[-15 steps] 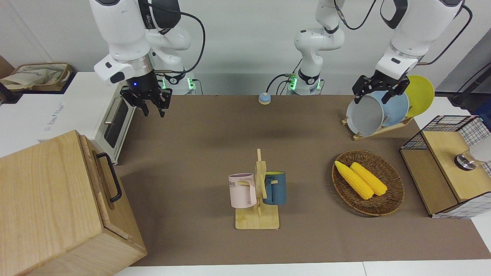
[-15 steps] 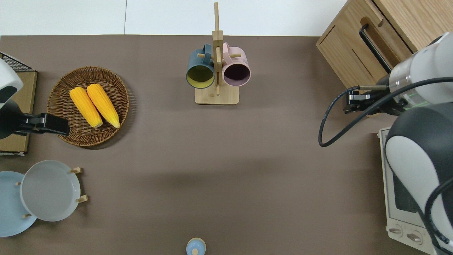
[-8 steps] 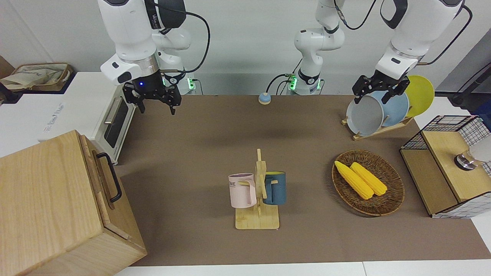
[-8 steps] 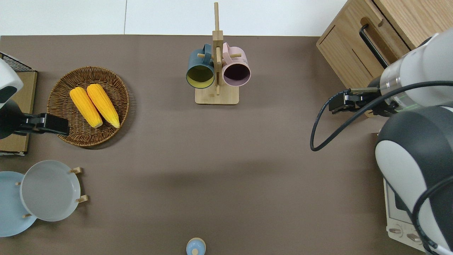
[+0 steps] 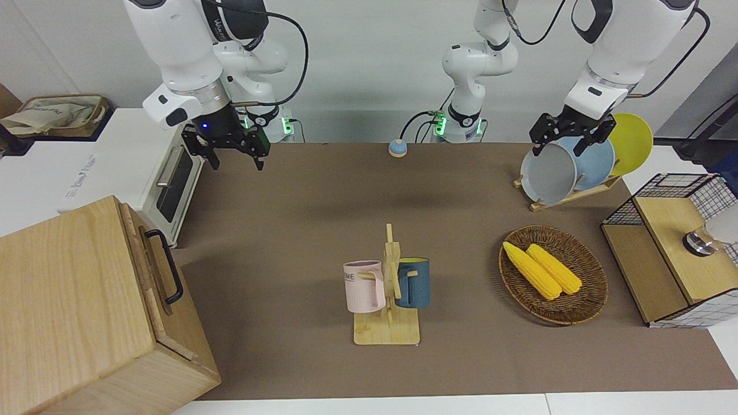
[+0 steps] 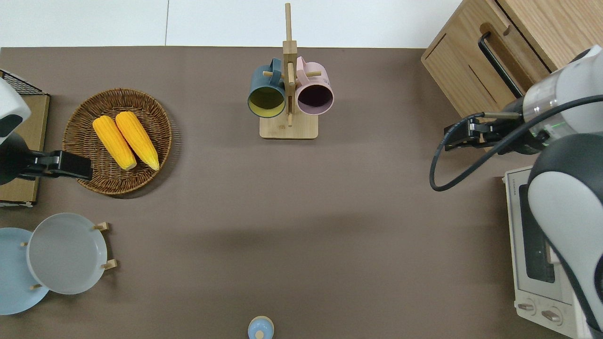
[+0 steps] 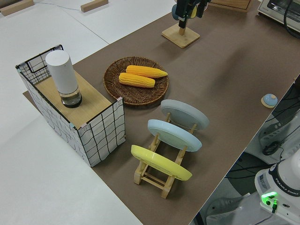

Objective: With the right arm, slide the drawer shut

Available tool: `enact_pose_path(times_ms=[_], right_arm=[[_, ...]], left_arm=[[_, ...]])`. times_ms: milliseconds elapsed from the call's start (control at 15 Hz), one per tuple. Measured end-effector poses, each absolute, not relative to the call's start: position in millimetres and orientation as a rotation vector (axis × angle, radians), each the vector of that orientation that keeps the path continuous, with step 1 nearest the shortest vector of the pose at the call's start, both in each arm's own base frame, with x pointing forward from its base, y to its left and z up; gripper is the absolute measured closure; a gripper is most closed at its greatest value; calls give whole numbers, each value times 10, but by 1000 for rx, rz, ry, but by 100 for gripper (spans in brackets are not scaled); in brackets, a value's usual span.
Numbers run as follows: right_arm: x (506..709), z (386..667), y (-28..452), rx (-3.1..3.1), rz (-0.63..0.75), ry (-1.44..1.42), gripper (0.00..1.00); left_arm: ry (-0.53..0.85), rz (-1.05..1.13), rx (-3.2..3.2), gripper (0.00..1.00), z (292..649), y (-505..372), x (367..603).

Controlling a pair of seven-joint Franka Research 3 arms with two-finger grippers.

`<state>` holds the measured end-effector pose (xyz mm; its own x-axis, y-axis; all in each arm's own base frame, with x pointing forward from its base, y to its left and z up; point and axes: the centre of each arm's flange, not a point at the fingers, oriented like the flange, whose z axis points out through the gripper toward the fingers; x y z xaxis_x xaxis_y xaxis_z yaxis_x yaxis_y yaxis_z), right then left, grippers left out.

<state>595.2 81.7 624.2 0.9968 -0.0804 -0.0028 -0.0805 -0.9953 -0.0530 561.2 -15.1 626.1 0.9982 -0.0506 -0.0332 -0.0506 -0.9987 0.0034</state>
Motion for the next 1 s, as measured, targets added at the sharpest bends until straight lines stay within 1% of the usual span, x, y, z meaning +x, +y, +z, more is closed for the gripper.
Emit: enact_pose_path(times_ms=[200,467,1000], right_arm=[[5927,6285,661,-3092,7,100,1],[5892,6290,564,-3096,40,83,1],[5872,6286,699,-3128,40,39,1]], left_arm=[[-79,-52,3138,0,6261,-151,5612],[-79,-52,3138,0,6261,-151,5612],[-79,-52,3138,0,6261,-151,5612]])
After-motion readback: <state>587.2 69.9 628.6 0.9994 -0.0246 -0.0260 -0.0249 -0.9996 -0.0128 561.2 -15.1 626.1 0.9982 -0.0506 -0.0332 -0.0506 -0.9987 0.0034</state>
